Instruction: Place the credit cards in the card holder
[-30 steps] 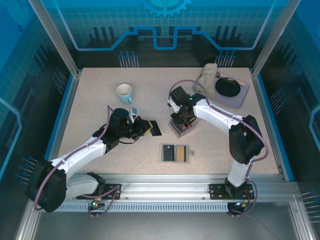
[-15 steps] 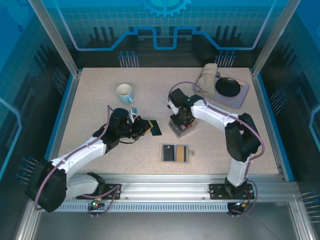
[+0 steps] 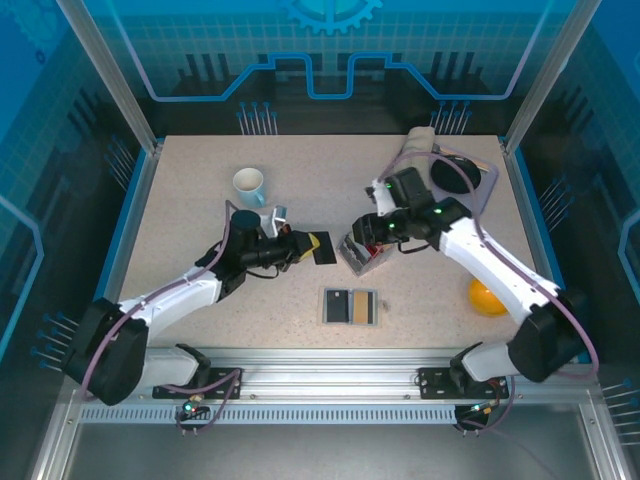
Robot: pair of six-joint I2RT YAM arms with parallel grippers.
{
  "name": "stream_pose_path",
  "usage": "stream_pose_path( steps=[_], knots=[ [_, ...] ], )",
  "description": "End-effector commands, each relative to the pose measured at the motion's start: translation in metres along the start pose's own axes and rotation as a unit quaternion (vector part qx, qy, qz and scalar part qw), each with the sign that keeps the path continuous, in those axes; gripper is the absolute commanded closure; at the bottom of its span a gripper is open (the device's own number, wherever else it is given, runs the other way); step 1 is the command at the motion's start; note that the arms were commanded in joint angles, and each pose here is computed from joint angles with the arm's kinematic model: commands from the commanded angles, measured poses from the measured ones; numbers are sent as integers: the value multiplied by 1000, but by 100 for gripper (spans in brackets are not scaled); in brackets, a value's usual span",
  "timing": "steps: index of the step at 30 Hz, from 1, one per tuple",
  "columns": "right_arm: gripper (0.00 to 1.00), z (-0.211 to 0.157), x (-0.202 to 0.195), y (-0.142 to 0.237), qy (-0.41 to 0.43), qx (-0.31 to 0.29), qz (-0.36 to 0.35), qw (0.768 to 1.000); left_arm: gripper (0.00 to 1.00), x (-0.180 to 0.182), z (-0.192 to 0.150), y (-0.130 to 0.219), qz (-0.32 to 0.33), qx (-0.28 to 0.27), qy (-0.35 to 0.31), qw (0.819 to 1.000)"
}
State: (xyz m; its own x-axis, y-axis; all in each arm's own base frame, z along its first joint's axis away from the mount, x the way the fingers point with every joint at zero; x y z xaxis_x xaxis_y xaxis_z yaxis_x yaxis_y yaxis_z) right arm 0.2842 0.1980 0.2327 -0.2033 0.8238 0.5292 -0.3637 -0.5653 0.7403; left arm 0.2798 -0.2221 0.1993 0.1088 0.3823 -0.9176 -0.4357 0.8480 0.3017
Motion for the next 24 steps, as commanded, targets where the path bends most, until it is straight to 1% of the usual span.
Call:
stream_pose_path(
  steps=[1,5,10,12,17,20,24],
  knots=[
    [56,-7,20,1,-67,30,130,989,96,-45,13,-5,-87,6,-49,995],
    [51,-8,30,4,-71,54,186,979,96,-60,13,-15,-113,22,-59,992],
    [53,-6,33,2,-81,66,216,971,96,-65,9,-23,-128,36,-57,989],
    [59,-4,31,1,-87,69,224,968,96,-65,7,-23,-130,38,-56,989],
    [69,-2,26,4,-96,71,234,965,96,-61,5,-23,-127,38,-52,990],
    [77,0,26,7,-99,72,249,961,96,-61,6,-23,-127,37,-52,990],
    [84,1,26,11,-99,74,265,956,92,-59,5,-24,-122,38,-49,991]
  ],
)
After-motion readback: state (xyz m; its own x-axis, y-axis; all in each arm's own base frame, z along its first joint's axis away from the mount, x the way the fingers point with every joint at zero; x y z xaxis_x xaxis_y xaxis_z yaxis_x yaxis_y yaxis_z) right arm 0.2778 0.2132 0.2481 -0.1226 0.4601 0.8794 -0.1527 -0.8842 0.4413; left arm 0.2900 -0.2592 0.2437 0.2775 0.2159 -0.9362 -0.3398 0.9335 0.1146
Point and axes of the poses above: each hand's point on the last joint's axis, 136 mm out from that joint toward the fingers, its own y axis back along the fingers, its own x axis along the line the jaws close on, z = x × y, the point moved 4 cm from there along y, back along the fingers, and after that the axes turned 8 degrees about -y, right-handed, at the moved point
